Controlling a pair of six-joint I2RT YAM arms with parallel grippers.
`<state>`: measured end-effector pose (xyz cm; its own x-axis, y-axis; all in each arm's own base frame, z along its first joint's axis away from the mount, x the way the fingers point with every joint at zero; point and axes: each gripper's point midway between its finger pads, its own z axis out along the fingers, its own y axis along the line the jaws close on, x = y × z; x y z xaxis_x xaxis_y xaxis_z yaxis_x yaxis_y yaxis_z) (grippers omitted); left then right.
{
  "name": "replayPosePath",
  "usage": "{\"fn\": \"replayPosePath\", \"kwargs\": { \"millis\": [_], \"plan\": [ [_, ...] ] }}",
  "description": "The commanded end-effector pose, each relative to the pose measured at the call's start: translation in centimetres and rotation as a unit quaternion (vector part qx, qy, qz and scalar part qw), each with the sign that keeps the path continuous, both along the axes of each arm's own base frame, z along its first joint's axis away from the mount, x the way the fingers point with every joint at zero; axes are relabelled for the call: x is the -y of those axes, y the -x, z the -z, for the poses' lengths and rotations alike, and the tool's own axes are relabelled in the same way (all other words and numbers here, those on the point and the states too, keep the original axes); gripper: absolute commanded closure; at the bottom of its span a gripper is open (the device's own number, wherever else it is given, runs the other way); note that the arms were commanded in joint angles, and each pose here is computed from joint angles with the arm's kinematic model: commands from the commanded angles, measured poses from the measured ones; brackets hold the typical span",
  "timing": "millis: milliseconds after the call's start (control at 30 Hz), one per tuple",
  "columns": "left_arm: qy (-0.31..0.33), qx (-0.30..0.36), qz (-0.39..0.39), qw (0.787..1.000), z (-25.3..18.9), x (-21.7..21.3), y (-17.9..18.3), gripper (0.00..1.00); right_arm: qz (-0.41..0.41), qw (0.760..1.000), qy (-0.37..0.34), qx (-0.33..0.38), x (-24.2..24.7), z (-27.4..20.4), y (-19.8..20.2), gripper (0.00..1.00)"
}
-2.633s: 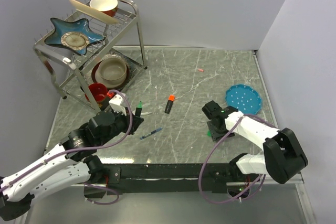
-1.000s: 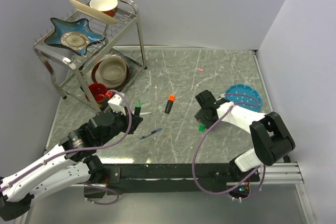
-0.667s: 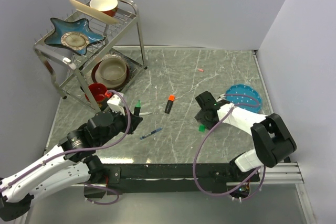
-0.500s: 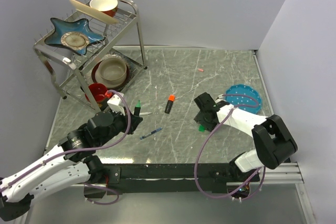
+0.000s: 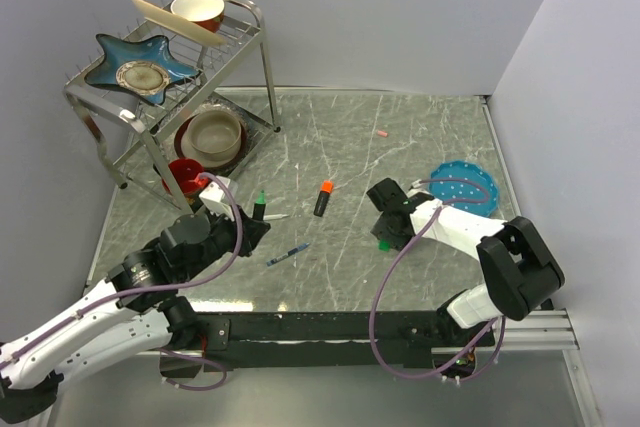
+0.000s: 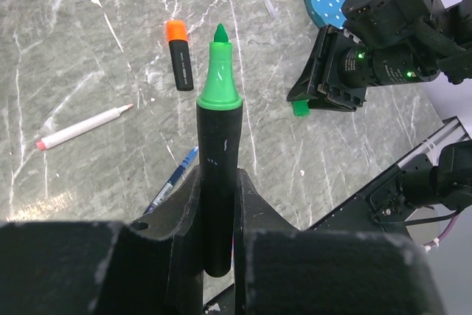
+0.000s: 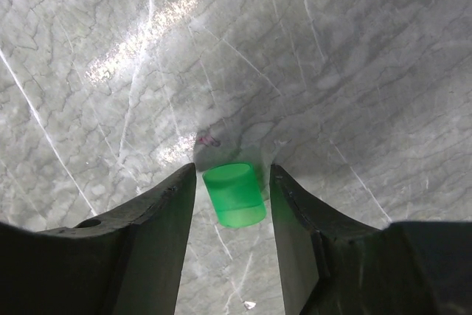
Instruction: Insert the pens into the pen caps
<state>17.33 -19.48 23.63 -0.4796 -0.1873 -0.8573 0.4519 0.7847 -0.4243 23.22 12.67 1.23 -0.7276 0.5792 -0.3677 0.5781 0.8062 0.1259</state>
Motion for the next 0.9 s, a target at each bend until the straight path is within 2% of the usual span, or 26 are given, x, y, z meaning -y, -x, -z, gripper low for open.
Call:
{"fn": "replayPosePath", "kwargs": {
  "millis": [0,267,400,600,800,867],
  "plan": [
    [0.018,0.013,0.015,1.0,-1.8,0.7,0.1,0.99,-0.008,0.999,0.035,-0.015,0.9,1.1,0.7,0.48],
    [0.015,0.013,0.025,0.999,-1.7,1.0,0.2,0.99,-0.047,0.998,0.045,-0.024,-0.2,1.1,1.7,0.47],
    [0.016,0.012,0.025,0.999,-1.7,1.1,0.2,0.99,-0.059,0.997,0.046,-0.023,-0.4,1.4,1.8,0.51],
    [0.018,0.013,0.034,0.999,-1.7,1.3,0.4,0.99,-0.062,0.996,0.056,-0.029,0.1,2.1,2.2,0.62],
    [0.052,-0.001,0.093,0.994,-1.2,4.2,1.3,0.99,-0.098,0.994,0.037,0.018,-0.7,0.8,1.0,0.76],
    [0.053,-0.023,0.118,0.991,0.2,5.4,1.8,0.99,-0.117,0.992,0.024,0.034,-1.2,0.1,0.8,0.81]
  ]
}}
